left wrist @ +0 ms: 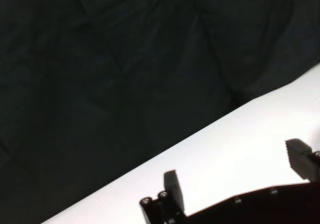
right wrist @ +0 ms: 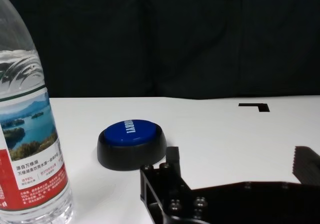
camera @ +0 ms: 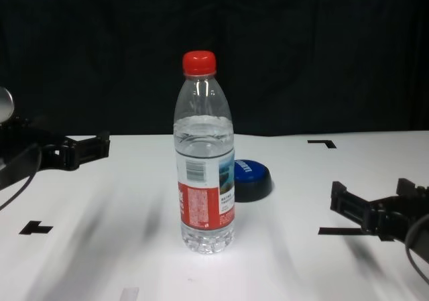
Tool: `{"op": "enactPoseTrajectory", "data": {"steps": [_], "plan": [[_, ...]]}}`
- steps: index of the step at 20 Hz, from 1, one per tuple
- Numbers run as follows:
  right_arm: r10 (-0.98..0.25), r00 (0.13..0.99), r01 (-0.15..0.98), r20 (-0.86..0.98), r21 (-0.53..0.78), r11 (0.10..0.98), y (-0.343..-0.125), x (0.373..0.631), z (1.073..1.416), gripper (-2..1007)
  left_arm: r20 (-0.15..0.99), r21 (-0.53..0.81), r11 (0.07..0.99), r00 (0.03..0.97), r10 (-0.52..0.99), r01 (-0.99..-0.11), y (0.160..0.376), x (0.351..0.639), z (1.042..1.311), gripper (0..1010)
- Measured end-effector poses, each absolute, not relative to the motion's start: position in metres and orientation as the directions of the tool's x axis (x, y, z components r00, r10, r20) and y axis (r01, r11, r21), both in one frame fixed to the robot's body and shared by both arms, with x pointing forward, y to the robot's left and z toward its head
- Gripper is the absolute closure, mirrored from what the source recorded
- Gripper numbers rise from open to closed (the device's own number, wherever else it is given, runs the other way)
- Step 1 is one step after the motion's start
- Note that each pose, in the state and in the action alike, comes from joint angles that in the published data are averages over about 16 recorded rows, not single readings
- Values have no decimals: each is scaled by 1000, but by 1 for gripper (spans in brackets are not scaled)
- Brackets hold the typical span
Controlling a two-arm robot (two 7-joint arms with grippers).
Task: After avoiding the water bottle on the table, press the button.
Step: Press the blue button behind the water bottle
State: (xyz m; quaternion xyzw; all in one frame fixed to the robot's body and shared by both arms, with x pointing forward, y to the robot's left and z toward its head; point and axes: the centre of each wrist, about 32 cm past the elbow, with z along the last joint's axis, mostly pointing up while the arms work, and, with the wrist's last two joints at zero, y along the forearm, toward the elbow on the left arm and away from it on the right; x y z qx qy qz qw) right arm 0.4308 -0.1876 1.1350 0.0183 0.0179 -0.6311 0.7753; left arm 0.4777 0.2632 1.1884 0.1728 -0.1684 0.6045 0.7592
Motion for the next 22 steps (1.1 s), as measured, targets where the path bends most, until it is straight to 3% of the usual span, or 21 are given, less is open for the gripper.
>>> {"op": "enactPoseTrajectory", "data": {"steps": [11, 22], "plan": [[-978, 203, 979, -51, 6, 203, -188, 431, 1135, 3, 466, 53, 197, 199, 862, -979, 265, 470, 1191, 7], [-978, 203, 979, -51, 6, 203, -188, 431, 1135, 3, 448, 52, 181, 185, 875, -982, 260, 419, 1196, 7]]}}
